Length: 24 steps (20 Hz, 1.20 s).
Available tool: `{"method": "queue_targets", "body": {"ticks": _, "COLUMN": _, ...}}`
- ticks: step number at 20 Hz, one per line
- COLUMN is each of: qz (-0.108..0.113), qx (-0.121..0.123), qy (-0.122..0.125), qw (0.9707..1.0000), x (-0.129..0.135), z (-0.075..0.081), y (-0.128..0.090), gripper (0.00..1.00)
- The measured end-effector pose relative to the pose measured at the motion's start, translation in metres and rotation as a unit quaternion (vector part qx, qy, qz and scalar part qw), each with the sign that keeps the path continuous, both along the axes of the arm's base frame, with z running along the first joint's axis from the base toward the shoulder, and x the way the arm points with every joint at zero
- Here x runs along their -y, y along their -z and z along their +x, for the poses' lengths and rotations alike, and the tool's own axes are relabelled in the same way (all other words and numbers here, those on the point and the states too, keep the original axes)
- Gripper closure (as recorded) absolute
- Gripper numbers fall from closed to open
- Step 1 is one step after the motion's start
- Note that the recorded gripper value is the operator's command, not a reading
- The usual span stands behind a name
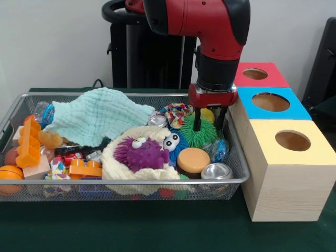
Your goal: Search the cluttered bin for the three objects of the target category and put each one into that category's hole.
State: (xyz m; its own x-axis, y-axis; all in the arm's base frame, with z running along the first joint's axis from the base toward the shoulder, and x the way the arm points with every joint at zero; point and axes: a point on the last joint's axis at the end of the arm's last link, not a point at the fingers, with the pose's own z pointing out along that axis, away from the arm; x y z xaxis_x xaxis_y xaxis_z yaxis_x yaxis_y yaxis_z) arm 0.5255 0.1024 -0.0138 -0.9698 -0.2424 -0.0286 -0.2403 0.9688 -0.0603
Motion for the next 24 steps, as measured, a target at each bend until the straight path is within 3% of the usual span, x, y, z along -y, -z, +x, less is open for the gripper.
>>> {"method": "queue_targets", "body": {"ticks": 6, "qz": -0.005, "qx": 0.011, "qy": 0.002, "qw": 0.9999, "x": -0.001, "z": 0.001, "y": -0.002, "gripper": 0.0}}
{"method": "queue_targets", "body": {"ticks": 10, "qz": -0.007, "qx": 0.061, "qy": 0.001, "qw": 0.9981, "x": 0.004, "z": 0.007, "y": 0.004, "gripper": 0.0}}
{"method": "queue_targets", "body": {"ticks": 11, "qz": -0.006, "qx": 0.106, "qy": 0.0, "qw": 0.9943, "x": 0.007, "z": 0.014, "y": 0.009, "gripper": 0.0}}
{"method": "queue_targets", "body": {"ticks": 15, "qz": -0.002, "qx": 0.163, "qy": -0.002, "qw": 0.9866, "x": 0.011, "z": 0.018, "y": 0.024, "gripper": 0.0}}
{"method": "queue_targets", "body": {"ticks": 24, "qz": -0.001, "qx": 0.145, "qy": 0.006, "qw": 0.9895, "x": 0.018, "z": -0.001, "y": 0.051, "gripper": 0.0}}
